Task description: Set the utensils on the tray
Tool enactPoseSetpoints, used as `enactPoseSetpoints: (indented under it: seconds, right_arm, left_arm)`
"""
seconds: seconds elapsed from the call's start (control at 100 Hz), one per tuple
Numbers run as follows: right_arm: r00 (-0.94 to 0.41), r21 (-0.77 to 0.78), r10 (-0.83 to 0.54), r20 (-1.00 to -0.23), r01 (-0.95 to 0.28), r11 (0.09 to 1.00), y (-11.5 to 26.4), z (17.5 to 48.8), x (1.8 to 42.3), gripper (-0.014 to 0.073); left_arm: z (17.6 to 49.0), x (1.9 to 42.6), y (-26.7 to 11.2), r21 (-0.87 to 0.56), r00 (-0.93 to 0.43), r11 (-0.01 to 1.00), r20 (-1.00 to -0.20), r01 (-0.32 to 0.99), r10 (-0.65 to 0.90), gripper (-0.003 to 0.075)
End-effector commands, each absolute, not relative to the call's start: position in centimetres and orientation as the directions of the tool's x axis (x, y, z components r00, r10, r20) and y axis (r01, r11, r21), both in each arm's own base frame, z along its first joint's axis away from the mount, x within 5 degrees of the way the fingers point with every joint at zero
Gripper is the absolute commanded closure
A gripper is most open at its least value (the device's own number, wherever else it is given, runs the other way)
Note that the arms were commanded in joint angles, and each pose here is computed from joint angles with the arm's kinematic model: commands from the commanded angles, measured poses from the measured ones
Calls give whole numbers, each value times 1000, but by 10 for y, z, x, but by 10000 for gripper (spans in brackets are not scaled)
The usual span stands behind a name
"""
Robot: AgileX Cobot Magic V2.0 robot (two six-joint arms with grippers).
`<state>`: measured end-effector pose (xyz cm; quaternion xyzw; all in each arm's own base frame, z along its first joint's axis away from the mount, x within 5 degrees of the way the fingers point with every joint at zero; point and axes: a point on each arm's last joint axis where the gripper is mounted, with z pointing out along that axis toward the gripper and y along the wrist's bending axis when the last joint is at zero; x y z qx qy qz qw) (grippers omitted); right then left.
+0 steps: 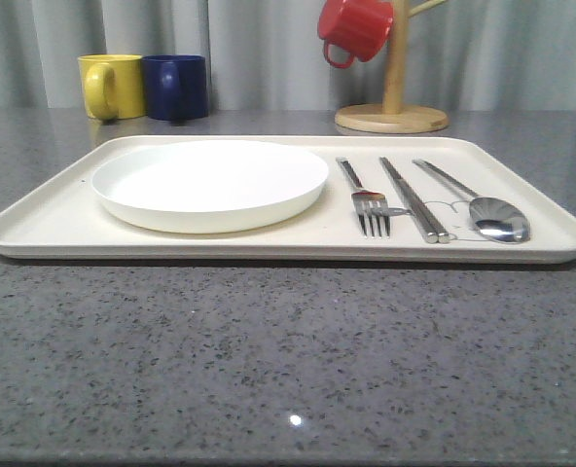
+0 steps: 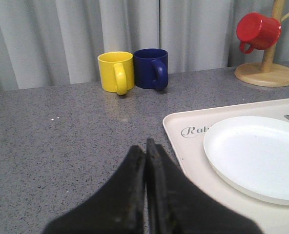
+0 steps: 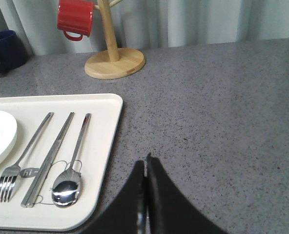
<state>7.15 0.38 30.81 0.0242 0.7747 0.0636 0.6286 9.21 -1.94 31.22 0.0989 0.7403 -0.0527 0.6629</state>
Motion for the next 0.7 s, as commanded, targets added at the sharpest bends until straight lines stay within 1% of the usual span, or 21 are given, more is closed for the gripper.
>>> enactPoseSetpoints:
  seconds: [0.0, 0.06, 0.15, 0.29, 0.57, 0.69]
  right_arm:
    - [-83, 75, 70, -994, -60, 995, 4, 324, 73, 663]
    - [-46, 46, 43, -998, -63, 997, 4, 322, 72, 663]
    - [6, 59, 59, -998, -56, 997, 4, 317, 68, 663]
    - [88, 33, 37, -995, -41, 999, 2, 303, 59, 663]
    - [167, 29, 35, -985, -39, 999, 2, 264, 43, 663]
    - [186, 30, 37, -982, -38, 999, 2, 249, 45, 663]
  left_arm:
    - [328, 93, -17, 41, -15, 983, -999, 180, 44, 738]
    - [328, 93, -17, 41, -15, 983, -999, 180, 44, 738]
    - [328, 93, -17, 41, -15, 983, -999, 180, 44, 738]
    - [328, 93, -17, 41, -15, 983, -999, 180, 44, 738]
    - [328, 93, -17, 41, -15, 983, -999, 180, 44, 738]
    - [328, 93, -17, 41, -15, 983, -999, 180, 44, 738]
